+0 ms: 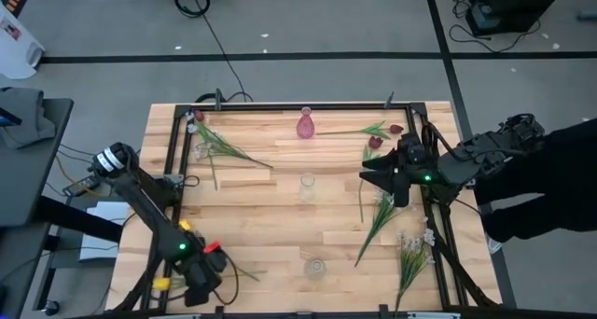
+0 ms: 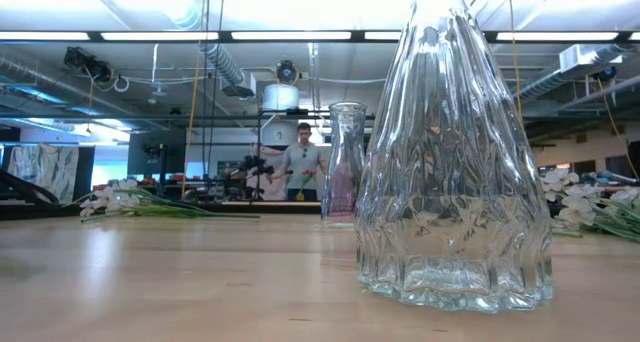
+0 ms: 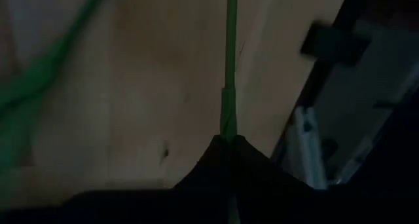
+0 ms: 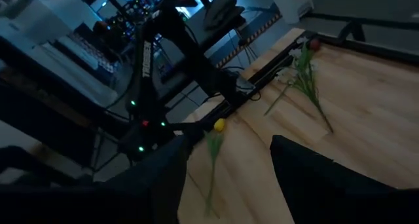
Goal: Sort flowers into vase by color
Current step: Put the bottom yellow flower into the pink transparent vase
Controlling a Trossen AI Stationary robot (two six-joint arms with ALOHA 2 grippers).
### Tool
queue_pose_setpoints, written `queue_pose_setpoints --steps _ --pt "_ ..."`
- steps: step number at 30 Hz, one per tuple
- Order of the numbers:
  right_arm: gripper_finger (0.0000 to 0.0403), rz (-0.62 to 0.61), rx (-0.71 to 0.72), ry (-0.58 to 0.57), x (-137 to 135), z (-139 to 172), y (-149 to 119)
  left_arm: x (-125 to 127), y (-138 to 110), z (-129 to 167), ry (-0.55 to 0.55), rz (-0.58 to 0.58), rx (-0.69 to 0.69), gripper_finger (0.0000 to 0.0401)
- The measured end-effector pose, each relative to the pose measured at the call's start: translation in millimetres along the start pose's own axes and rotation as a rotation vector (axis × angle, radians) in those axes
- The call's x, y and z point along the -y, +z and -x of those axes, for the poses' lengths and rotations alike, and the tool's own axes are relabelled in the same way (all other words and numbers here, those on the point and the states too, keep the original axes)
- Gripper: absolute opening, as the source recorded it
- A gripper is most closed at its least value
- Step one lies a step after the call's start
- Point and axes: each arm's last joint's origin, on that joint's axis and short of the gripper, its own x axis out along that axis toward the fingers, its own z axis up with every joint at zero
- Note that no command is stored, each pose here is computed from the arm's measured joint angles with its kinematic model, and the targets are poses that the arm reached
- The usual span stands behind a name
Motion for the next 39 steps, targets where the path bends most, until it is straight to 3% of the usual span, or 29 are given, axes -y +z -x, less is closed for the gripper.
queue_pose_setpoints --steps 10,19,27,33,36,39 --pt "0.0233 0.028 -0.021 0.017 0 0 -1 -7 21 31 0.003 0.154 -0.051 0.0008" --pt "0.0233 0.068 -0.041 0.007 1 0 -2 -36 53 87 -0.15 0.293 0.238 0.0007" --pt "0.0233 0.138 -0.102 0.0 4 0 -7 -54 74 155 -0.537 0.383 0.595 0.0007" --pt "0.0233 0.207 -0.17 -0.052 12 1 -12 -45 81 192 -0.87 0.361 0.772 0.0007" --pt "0.0233 0.305 -0.194 -0.08 15 2 -15 -41 89 208 -1.045 0.366 0.857 0.0007" --pt "0.0233 0.49 -0.19 -0.092 16 0 -16 -44 100 219 -1.178 0.451 0.928 0.0007"
